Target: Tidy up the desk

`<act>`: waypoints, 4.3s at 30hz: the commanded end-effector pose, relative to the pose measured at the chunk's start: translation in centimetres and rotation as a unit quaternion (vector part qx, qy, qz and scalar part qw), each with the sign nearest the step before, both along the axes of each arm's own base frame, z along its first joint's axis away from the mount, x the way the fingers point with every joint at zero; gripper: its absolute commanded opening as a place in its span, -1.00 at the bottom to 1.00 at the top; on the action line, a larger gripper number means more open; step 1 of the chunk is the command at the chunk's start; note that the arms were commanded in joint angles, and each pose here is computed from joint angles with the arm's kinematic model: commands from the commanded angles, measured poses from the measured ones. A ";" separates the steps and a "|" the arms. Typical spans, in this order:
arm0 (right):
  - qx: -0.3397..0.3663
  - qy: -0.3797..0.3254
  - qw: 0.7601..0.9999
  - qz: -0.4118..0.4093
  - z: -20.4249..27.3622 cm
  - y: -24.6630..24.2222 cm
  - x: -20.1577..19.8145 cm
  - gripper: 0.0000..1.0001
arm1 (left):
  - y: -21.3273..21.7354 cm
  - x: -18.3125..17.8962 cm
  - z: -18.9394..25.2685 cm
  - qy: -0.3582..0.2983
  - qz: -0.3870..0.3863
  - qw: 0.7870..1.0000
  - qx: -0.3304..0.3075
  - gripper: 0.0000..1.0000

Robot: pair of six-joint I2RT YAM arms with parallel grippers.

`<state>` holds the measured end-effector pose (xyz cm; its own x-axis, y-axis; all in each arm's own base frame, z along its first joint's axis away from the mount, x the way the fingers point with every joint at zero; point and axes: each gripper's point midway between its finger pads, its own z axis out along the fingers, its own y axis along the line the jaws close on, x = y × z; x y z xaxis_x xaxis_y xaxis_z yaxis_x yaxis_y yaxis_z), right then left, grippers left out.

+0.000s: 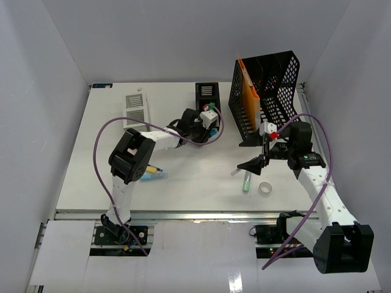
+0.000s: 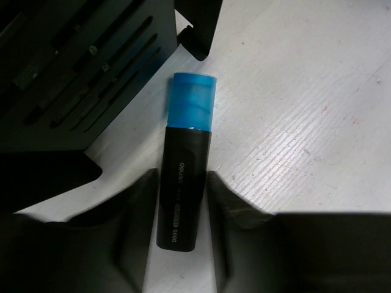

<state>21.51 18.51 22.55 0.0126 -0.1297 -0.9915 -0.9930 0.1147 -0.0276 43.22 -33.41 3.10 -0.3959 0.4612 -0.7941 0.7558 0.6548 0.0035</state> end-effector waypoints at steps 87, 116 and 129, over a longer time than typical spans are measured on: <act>-0.006 0.029 0.976 -0.215 7.9 4.5 10.2 -0.85 | 3.8 -20.7 18.1 -0.002 0.037 0.948 -0.315 0.85; -0.076 -0.053 0.943 -0.319 1.8 12.9 30.9 -0.62 | 9.5 -22.9 12.3 0.064 0.173 0.916 -0.356 0.96; -0.085 -0.082 0.966 -0.232 9.6 8.4 19.2 0.96 | 5.6 -23.8 11.9 0.140 0.111 0.924 -0.338 0.93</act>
